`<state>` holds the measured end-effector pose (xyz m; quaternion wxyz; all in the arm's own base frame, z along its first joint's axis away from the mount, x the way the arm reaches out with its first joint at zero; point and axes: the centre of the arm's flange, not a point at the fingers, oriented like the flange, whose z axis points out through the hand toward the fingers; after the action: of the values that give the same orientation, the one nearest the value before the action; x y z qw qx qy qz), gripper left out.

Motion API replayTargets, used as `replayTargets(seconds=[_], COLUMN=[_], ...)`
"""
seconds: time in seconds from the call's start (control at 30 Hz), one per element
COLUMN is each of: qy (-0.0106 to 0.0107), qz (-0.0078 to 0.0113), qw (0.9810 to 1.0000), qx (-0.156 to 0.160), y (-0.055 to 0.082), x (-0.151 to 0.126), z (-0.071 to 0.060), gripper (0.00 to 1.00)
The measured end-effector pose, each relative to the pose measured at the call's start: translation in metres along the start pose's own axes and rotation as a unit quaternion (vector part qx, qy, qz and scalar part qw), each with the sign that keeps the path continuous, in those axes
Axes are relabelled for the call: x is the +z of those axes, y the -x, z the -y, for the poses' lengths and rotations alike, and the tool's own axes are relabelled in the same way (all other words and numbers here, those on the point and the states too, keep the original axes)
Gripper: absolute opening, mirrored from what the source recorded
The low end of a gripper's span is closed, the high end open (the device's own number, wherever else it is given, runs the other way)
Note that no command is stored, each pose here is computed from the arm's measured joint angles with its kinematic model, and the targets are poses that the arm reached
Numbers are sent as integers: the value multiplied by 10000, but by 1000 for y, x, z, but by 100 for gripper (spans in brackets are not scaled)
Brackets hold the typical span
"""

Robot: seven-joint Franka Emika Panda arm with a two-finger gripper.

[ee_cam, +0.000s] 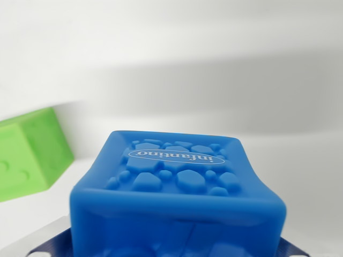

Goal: Stack cube

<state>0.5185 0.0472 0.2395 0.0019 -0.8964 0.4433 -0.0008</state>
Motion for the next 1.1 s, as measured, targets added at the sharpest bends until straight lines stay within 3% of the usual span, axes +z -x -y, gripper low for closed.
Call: replayTargets(seconds=[0.6, 1.1], qy=[7, 4], qz=[8, 10], qw=[9993, 9977], qx=[-367, -682], y=[27, 49], x=[-17, -32], z=[16, 32], gripper=[0, 0])
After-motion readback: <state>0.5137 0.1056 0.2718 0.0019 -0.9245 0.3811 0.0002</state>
